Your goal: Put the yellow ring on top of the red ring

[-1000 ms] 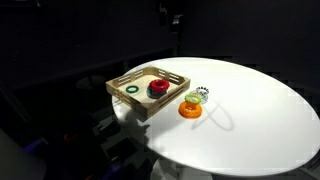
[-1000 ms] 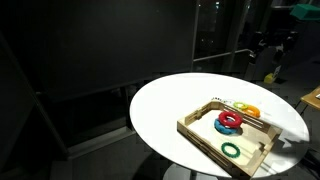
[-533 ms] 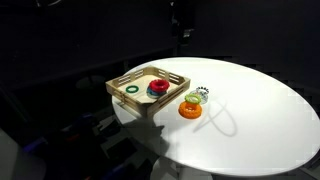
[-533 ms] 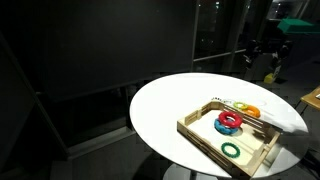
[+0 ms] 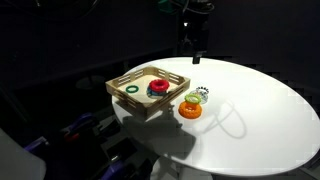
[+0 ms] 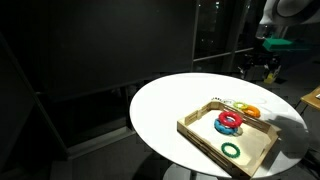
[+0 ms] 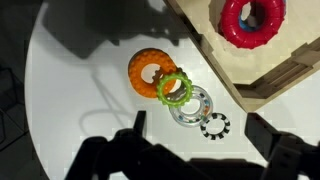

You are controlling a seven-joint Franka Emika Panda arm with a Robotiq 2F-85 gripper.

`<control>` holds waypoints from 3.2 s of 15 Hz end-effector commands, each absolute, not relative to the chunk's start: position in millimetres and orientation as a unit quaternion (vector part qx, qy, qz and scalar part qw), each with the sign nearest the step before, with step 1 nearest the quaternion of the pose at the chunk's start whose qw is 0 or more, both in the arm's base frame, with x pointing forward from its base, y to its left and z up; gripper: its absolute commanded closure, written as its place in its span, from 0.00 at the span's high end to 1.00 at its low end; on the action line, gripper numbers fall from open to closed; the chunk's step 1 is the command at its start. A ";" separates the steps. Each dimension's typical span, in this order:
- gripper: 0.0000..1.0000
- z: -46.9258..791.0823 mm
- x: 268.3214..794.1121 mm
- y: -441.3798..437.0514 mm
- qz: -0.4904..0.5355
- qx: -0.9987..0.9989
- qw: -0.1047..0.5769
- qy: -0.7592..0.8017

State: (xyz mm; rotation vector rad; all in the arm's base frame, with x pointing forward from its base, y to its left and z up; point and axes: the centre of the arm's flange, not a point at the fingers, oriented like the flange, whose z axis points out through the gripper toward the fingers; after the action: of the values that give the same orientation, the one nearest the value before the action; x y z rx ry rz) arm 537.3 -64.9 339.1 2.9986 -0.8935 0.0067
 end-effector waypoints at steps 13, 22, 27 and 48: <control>1.00 249.8 566.9 -94.4 0.004 0.971 0.048 -0.234; 1.00 210.9 561.2 -80.7 -0.016 0.973 0.054 -0.223; 1.00 195.0 558.4 -80.2 -0.028 0.973 0.062 -0.222; 1.00 180.5 556.4 -72.8 -0.039 0.973 0.076 -0.214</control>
State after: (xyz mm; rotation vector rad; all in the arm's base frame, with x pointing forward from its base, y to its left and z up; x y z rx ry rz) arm 554.0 -72.4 176.4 2.9277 -0.6374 -0.1519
